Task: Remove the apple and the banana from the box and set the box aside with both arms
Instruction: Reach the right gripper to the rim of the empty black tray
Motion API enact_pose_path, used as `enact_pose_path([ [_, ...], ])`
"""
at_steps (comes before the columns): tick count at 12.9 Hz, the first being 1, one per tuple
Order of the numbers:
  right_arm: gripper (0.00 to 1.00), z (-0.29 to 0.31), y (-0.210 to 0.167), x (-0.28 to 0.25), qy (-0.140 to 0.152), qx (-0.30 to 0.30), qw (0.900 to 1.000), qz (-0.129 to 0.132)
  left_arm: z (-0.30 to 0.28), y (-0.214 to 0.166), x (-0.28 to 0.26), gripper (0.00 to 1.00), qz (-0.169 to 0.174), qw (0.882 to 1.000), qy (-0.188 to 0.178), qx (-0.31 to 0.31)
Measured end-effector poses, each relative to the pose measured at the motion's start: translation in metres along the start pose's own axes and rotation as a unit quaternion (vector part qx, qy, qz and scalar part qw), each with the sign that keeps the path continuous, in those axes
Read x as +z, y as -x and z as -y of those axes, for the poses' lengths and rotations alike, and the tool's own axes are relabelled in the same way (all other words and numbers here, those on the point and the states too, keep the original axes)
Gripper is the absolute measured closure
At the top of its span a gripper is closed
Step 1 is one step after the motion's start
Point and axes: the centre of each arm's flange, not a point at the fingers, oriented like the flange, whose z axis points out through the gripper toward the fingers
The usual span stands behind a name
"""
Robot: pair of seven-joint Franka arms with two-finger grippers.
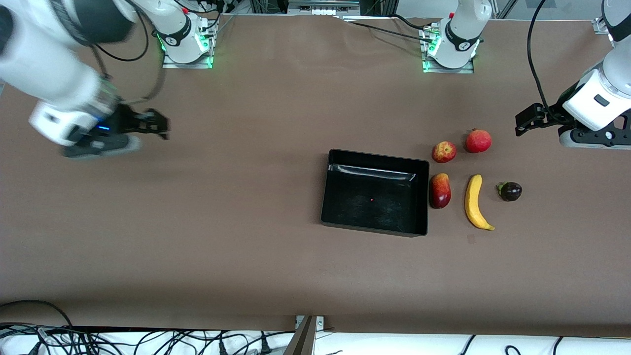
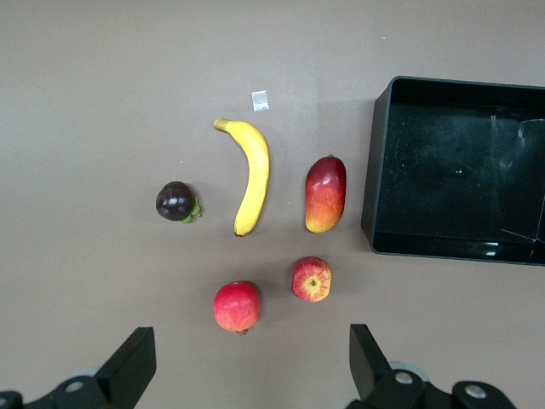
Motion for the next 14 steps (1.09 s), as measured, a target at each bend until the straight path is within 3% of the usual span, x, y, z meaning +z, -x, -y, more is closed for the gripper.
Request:
enact_pose_path([
  [3, 0.00, 0.059, -0.008, 0.036, -0.001, -0.028, 0.999, 0.030, 0.000, 0.000, 0.001, 0.00, 0.001, 1.000, 0.000, 0.000],
  [6, 0.00, 0.151, -0.014, 0.076, -0.022, 0.072, 0.997, 0.031, -0.005, -0.001, 0.002, 0.00, 0.002, 1.000, 0.000, 0.004],
  [11, 0.00, 0.308, -0.030, 0.175, -0.071, 0.174, 0.982, -0.014, -0.008, -0.001, 0.004, 0.00, 0.004, 1.000, 0.012, 0.004],
  [14, 0.00, 0.350, -0.043, 0.227, -0.092, 0.200, 0.975, -0.028, -0.009, -0.001, 0.004, 0.00, 0.004, 1.000, 0.013, 0.005],
])
